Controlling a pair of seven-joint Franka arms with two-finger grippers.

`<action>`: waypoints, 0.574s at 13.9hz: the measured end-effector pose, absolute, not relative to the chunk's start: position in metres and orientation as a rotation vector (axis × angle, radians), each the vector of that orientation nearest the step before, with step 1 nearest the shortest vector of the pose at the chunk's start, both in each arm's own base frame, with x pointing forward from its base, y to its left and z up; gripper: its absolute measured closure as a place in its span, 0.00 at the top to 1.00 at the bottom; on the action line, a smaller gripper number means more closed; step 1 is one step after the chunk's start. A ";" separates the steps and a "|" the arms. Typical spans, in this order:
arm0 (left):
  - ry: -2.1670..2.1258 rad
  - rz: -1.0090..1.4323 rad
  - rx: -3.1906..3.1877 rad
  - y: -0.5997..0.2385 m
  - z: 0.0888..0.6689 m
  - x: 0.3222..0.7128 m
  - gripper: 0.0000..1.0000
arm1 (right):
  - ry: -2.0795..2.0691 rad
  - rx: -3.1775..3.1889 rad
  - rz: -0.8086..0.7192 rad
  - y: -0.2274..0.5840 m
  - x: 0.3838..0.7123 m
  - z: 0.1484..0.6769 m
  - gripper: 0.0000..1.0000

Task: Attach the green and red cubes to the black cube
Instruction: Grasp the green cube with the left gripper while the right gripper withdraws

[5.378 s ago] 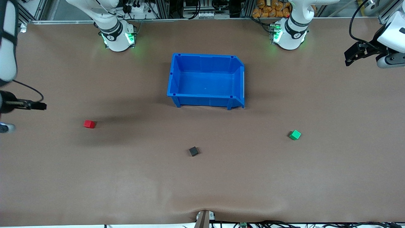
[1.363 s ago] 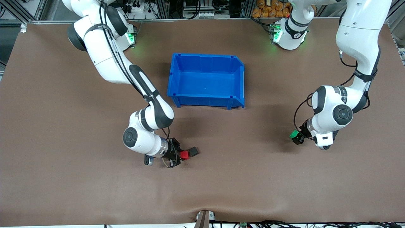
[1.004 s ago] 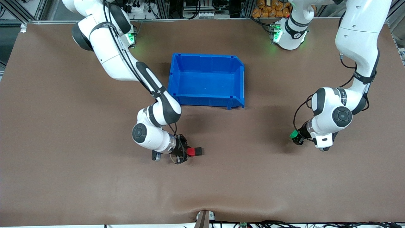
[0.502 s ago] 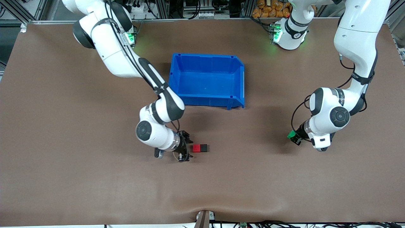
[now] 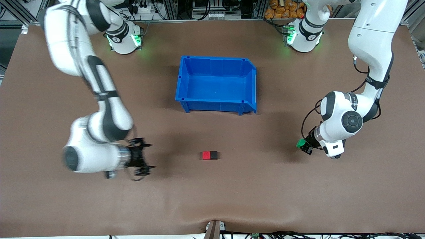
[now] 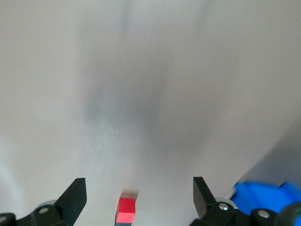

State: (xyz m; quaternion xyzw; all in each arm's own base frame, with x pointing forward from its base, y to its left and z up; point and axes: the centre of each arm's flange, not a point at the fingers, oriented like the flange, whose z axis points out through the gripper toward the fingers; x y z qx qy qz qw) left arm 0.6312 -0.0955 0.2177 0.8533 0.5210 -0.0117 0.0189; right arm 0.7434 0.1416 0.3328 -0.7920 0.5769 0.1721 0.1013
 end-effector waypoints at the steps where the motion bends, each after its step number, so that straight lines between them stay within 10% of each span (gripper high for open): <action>1: 1.658 -0.029 2.614 -0.098 0.222 0.634 0.39 | 1.631 -2.381 0.463 0.107 0.748 0.346 1.00; 8: 1.868 -0.072 2.379 -0.125 0.278 0.666 0.39 | 1.102 -2.818 0.181 -0.050 0.713 0.492 1.00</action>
